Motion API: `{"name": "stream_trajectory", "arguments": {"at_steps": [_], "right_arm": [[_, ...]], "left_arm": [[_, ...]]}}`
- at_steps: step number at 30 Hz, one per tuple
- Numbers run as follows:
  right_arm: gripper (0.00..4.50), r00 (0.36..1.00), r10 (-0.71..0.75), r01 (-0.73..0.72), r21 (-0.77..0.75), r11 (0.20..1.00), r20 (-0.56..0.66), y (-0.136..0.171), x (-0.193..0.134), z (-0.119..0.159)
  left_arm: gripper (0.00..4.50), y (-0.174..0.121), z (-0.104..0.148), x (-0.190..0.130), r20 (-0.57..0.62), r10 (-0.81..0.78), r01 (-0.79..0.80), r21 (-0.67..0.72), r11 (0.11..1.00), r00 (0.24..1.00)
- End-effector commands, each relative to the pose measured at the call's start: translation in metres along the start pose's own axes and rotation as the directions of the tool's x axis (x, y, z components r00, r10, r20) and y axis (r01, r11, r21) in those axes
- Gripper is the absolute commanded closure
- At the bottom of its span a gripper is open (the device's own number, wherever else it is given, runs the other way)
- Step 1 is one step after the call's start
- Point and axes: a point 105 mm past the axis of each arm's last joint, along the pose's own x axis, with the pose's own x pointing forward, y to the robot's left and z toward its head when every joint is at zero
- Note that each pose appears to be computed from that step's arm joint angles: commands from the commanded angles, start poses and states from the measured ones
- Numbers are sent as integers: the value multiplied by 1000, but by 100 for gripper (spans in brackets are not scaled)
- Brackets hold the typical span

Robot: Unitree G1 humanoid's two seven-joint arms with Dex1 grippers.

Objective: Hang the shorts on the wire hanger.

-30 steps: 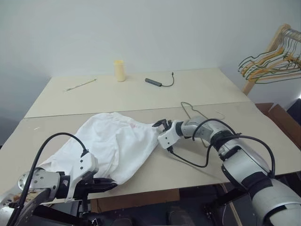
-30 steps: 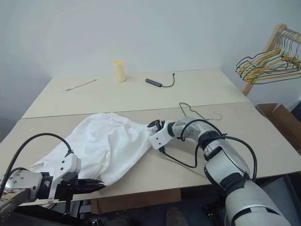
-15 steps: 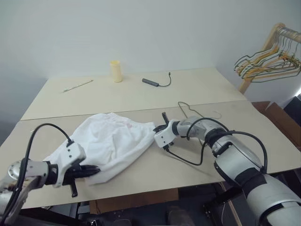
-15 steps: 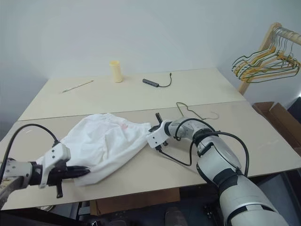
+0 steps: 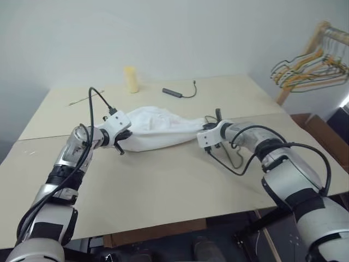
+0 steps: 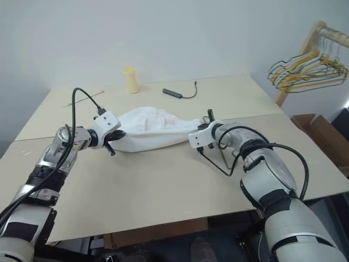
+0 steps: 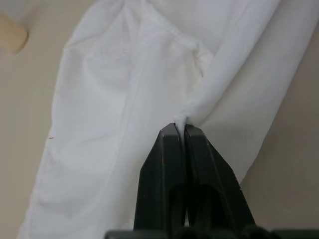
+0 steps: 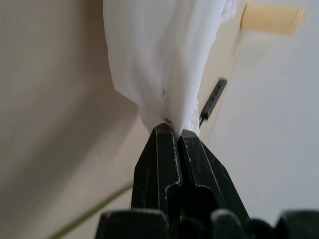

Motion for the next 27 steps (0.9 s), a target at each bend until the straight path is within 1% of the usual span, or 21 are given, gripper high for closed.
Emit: {"name": "stream_trajectory", "arguments": {"at_steps": [1, 4, 6, 7, 9, 13, 17, 21, 24, 27], "right_arm": [[448, 998, -17, 9, 122, 992, 67, 0, -17, -7], [448, 978, 24, -54, 143, 988, 207, 16, -25, 18], [448, 958, 47, -98, 166, 981, 283, 25, -32, 39], [448, 948, 58, -119, 180, 976, 314, 29, -36, 51], [448, 929, 84, -164, 198, 966, 360, 35, -45, 74], [448, 911, 140, -236, 211, 949, 388, 43, -63, 104], [448, 912, 164, -261, 223, 939, 376, 42, -72, 113], [448, 893, 222, -316, 196, 928, 391, 45, -83, 119], [448, 873, 283, -374, 173, 911, 397, 50, -93, 121], [448, 860, 337, -427, 178, 886, 383, 55, -100, 118]], "left_arm": [[450, 4, 13, -10, 42, -31, 27, 83, 996, 999], [450, -6, 2, -30, 22, -104, 99, 174, 980, 994], [450, -14, -15, -49, -28, -151, 153, 236, 960, 988], [450, -19, -27, -61, -68, -181, 193, 251, 949, 981], [450, -31, -48, -85, -144, -233, 265, 273, 925, 962], [450, -51, -73, -117, -224, -272, 322, 234, 917, 936], [450, -72, -87, -134, -251, -270, 316, 166, 934, 930], [450, -83, -93, -142, -282, -251, 294, 120, 948, 926], [450, -94, -95, -150, -308, -296, 332, 71, 941, 904], [450, -105, -94, -157, -320, -356, 389, 41, 920, 878]]}}
